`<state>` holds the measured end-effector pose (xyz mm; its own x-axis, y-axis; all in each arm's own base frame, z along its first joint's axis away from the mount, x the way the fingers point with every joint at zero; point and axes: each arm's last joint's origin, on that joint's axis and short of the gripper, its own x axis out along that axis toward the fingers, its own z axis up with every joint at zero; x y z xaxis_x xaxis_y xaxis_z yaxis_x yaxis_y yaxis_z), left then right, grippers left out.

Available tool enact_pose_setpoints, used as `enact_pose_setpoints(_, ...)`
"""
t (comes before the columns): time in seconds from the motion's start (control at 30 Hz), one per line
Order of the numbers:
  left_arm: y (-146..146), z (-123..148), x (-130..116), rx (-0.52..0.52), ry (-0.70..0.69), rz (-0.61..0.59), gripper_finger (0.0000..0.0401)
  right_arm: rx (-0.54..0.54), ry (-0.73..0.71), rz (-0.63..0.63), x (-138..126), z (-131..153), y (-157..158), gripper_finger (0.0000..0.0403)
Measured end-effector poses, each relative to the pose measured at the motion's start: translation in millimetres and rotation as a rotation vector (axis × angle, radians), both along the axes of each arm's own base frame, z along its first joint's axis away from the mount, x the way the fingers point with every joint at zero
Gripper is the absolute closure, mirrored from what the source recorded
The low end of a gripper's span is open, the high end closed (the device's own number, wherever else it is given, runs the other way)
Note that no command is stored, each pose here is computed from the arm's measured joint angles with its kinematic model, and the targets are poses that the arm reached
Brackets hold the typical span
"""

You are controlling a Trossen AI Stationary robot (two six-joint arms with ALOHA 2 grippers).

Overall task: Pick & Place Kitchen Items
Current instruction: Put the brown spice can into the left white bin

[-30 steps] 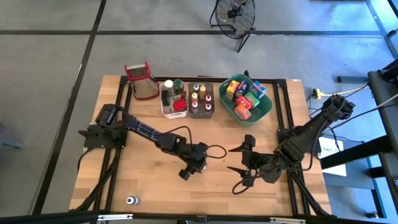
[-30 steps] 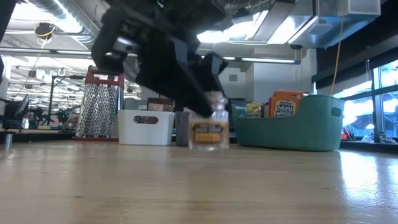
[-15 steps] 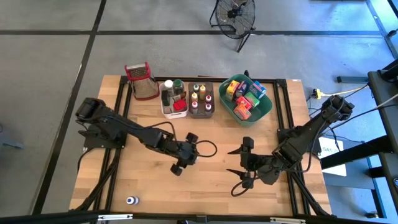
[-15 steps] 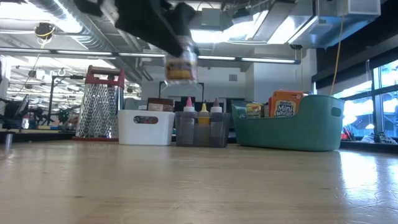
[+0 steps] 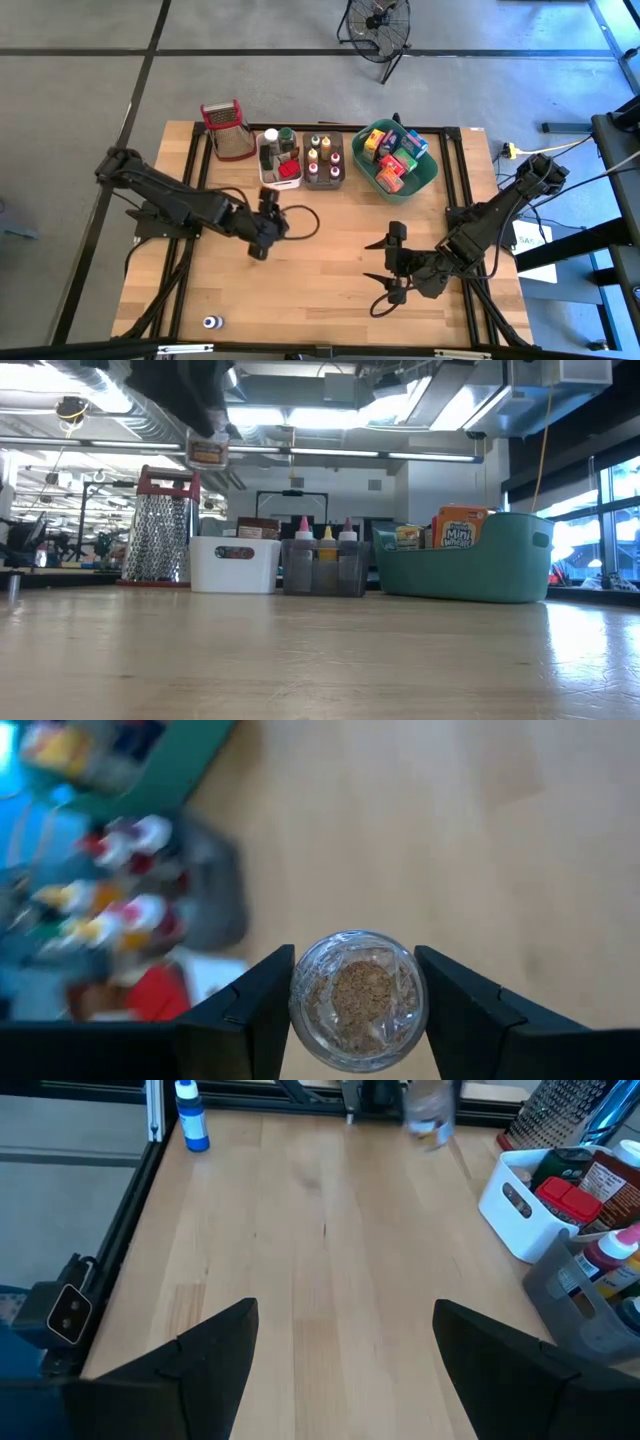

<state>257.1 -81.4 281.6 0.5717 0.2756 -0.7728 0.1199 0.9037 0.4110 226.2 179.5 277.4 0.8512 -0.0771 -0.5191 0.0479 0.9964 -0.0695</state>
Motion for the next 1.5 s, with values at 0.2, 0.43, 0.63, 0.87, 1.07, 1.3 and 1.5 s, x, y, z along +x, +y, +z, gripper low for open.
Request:
enact_pose_setpoints(0.2,27.4,2.7,-19.7,0.043,-0.015,0.145,0.0221,0.004,-0.005,0.000,0.3,0.4,0.2,0.0098)
enact_pose_setpoints(0.43,68.6,-13.6,-46.0,0.020,-0.002,0.282,0.0220,0.003,-0.005,0.000,0.3,0.4,0.2,0.0098)
enact_pose_setpoints(0.63,102.9,-32.8,-63.4,-0.077,-0.086,0.321,0.0220,-0.009,-0.005,0.005,0.4,0.5,0.1,0.0098)
enact_pose_setpoints(0.87,132.1,-27.4,-64.6,-0.083,-0.258,0.359,0.0220,-0.033,-0.021,-0.022,0.7,0.9,-1.1,0.0098)
enact_pose_setpoints(1.07,156.8,-37.8,-53.6,-0.114,-0.260,0.415,0.0219,-0.047,-0.026,-0.033,1.4,1.1,-2.3,0.0098)
enact_pose_setpoints(1.3,187.2,-62.8,-46.0,-0.119,-0.164,0.515,0.0219,-0.045,-0.026,-0.033,1.4,1.0,-2.4,0.0098)
enact_pose_setpoints(1.5,204.8,-75.4,-45.4,-0.175,-0.140,0.549,0.0219,-0.027,-0.012,-0.014,1.6,0.1,-1.4,0.0098)
